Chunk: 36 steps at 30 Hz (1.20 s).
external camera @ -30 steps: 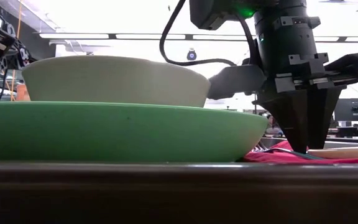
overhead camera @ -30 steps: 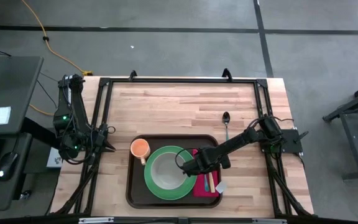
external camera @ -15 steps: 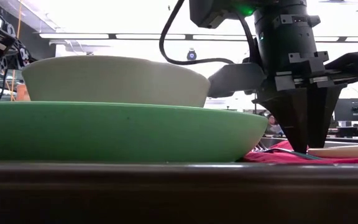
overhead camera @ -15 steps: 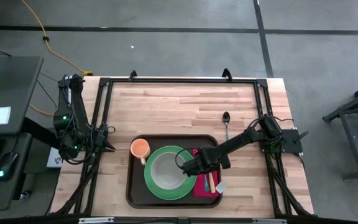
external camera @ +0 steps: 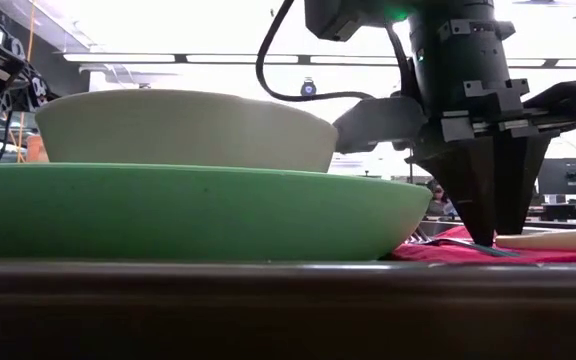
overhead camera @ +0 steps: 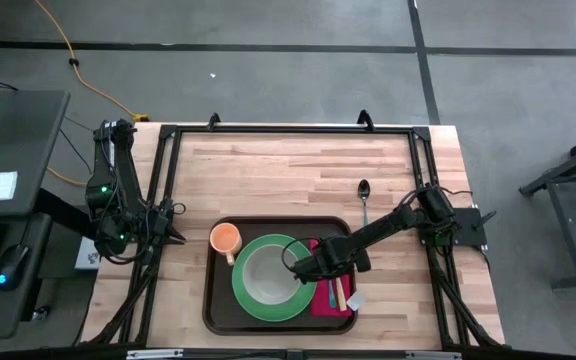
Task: Set up tray
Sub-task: Adjust the yellow knife on the red napkin
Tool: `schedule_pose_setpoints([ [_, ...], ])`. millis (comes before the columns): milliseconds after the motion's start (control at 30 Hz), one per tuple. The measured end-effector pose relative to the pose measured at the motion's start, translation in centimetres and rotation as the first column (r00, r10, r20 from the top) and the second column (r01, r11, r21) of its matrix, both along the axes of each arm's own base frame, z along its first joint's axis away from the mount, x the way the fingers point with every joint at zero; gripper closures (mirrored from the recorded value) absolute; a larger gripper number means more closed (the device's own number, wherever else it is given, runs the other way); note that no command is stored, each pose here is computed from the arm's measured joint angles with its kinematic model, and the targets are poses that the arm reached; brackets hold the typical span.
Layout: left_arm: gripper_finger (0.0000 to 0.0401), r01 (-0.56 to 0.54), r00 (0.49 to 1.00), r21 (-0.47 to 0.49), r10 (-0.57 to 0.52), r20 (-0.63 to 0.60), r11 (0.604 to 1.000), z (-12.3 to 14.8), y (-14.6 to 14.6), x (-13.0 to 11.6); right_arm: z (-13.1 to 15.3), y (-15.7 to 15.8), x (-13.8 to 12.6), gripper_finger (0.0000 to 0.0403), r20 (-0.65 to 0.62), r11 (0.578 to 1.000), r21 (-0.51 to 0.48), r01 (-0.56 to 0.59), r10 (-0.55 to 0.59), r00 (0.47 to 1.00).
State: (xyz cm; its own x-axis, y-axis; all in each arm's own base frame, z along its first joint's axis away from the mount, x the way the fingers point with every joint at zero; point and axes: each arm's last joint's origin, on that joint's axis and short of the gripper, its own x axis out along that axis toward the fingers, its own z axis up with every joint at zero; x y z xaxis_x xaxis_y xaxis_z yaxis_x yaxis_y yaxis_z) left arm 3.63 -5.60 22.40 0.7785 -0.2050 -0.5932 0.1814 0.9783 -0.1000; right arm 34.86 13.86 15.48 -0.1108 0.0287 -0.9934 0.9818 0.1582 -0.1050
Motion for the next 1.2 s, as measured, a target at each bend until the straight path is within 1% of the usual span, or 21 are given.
schedule_pose_setpoints([
  [267, 0.0322, 0.0, 1.0, 0.0, 0.0, 0.0, 1.0, 0.0, 0.0, 0.0, 1.4, -0.3, -0.3, 0.0355, 0.03, 1.0, -0.027, 0.015, -0.014, 0.999],
  [367, 0.0322, 0.0, 1.0, 0.0, 0.0, 0.0, 1.0, 0.0, 0.0, 0.0, 1.4, -0.4, -0.5, 0.0353, 0.009, 0.999, -0.031, 0.016, -0.016, 1.0],
  [867, 0.0322, 0.0, 1.0, 0.0, 0.0, 0.0, 1.0, 0.0, 0.0, 0.0, 1.4, -0.6, -0.5, 0.0351, 0.0, 1.0, -0.019, 0.024, -0.024, 1.0],
  [1200, 0.0322, 0.0, 1.0, 0.0, 0.0, 0.0, 1.0, 0.0, 0.0, 0.0, 1.4, -0.8, -0.5, 0.0355, -0.006, 0.999, -0.034, 0.021, -0.021, 1.0],
])
